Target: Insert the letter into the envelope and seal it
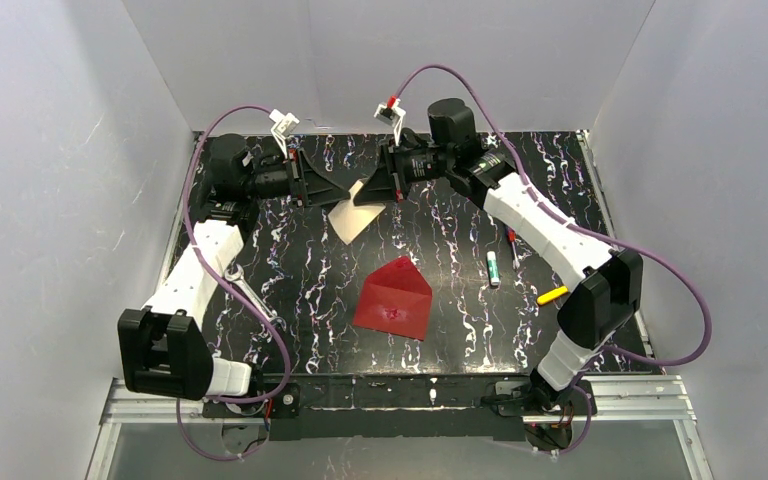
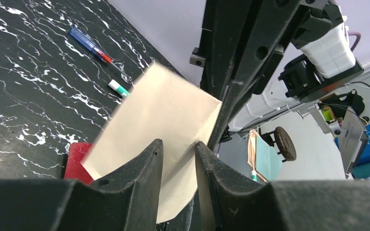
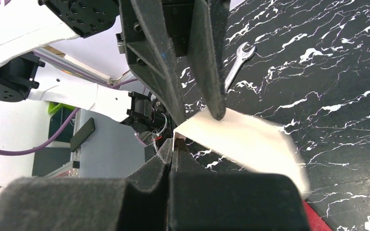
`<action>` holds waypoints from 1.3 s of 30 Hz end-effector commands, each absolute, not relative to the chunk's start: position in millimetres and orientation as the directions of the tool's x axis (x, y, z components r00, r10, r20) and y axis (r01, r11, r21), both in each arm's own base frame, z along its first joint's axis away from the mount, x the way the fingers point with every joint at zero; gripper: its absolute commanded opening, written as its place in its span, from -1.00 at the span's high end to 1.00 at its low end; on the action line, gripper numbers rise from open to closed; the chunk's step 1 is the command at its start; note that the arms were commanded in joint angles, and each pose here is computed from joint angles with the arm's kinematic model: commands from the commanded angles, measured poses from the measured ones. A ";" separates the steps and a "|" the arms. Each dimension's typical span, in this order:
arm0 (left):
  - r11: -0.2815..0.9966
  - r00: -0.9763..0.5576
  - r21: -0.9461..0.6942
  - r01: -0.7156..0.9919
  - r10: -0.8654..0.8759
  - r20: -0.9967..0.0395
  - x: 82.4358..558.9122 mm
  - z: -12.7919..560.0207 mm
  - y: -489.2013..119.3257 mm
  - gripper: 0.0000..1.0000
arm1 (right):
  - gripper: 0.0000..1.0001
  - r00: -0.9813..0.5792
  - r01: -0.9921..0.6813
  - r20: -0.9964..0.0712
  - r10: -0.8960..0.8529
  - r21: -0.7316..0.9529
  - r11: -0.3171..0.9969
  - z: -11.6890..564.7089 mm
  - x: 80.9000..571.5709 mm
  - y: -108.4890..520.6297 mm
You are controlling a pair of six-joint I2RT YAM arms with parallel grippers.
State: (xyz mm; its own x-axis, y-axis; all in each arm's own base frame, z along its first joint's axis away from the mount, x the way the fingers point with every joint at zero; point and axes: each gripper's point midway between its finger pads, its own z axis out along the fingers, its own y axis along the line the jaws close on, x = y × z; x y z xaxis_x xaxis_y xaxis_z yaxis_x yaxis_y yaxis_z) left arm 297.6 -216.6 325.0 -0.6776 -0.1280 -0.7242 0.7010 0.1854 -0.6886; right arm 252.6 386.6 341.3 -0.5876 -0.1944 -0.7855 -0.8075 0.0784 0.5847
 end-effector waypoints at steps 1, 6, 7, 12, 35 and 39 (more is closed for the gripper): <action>0.120 -0.668 -0.673 0.730 -0.086 -0.740 274.5 336.4 -217.3 0.42 | 0.97 -0.537 -0.842 -0.831 -0.147 0.538 0.032 372.6 253.4 389.2; 0.095 -0.679 -0.682 0.725 -0.071 -0.731 265.2 340.0 -216.4 0.04 | 0.97 -0.524 -0.851 -0.838 -0.155 0.524 0.040 370.5 255.4 384.3; 0.088 -0.673 -0.677 0.731 -0.066 -0.736 263.0 342.0 -216.2 -0.06 | 0.97 -0.519 -0.853 -0.839 -0.162 0.521 0.033 369.3 254.2 383.2; 0.042 -0.675 -0.676 0.736 -0.031 -0.737 253.1 348.2 -215.9 0.03 | 0.97 -0.482 -0.872 -0.860 -0.165 0.490 -0.009 376.5 245.1 379.1; 0.045 -0.689 -0.689 0.723 -0.035 -0.724 262.2 349.9 -218.8 1.00 | 0.81 -0.552 -0.833 -0.831 -0.066 0.553 0.002 402.2 264.5 377.4; 0.071 -0.688 -0.690 0.720 -0.063 -0.723 266.4 355.3 -219.1 1.00 | 0.32 -0.543 -0.834 -0.839 0.027 0.543 0.092 414.6 275.5 367.7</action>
